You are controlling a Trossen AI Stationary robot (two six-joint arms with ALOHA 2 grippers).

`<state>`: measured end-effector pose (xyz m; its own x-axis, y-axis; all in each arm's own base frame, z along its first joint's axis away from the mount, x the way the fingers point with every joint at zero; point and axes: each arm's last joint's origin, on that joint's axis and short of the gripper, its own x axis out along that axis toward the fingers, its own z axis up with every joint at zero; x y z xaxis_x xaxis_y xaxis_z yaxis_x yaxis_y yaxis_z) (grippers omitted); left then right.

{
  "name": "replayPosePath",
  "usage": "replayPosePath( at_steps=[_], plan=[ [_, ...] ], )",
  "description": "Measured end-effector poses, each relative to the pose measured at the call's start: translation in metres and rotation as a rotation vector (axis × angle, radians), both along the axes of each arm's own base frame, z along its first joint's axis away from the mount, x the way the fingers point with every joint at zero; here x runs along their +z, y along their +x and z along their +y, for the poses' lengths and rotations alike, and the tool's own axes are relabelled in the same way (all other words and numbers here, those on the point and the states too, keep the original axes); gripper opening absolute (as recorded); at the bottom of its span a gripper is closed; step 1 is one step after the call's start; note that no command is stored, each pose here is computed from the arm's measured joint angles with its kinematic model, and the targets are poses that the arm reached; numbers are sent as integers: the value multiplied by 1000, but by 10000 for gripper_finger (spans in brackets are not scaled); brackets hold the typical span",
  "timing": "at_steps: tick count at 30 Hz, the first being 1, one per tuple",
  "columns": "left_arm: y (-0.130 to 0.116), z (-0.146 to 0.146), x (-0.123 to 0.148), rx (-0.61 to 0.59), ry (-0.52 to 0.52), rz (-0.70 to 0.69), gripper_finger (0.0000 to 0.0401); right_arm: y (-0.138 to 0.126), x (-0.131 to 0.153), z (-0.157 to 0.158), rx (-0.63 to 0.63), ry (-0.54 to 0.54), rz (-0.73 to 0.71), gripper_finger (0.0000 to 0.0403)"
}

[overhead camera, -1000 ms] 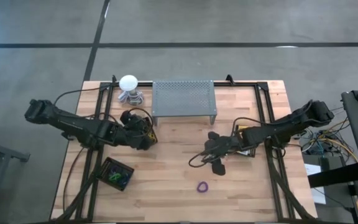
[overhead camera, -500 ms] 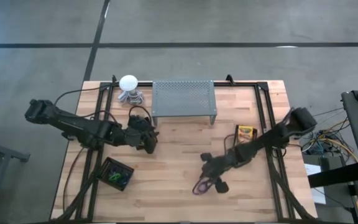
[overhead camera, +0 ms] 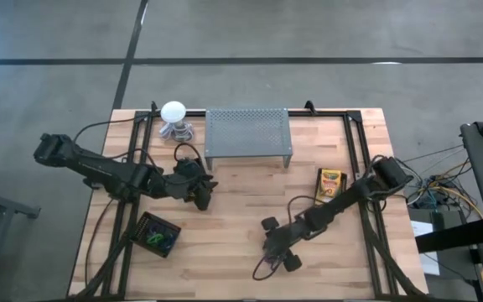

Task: Pick & Place Office Desk Supplies
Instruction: Put the purple spring keychain into the bottom black bin

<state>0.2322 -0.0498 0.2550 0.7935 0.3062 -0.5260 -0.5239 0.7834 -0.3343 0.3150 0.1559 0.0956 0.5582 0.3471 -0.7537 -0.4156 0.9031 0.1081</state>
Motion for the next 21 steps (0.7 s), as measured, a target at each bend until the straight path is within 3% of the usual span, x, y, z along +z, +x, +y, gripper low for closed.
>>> replayPosePath(
  at_steps=[5, 15, 21],
  plan=[
    [0, 0, 0, -3, 4, 2, 154, 0, -3, 0, 11, -26, 20, 180],
    [0, 0, 0, -10, 13, 5, 154, -3, 13, -5, 11, -78, -19, 81],
    [0, 0, 0, -17, 24, 10, 154, -1, 14, -9, -9, -85, -26, 43]
  ],
)
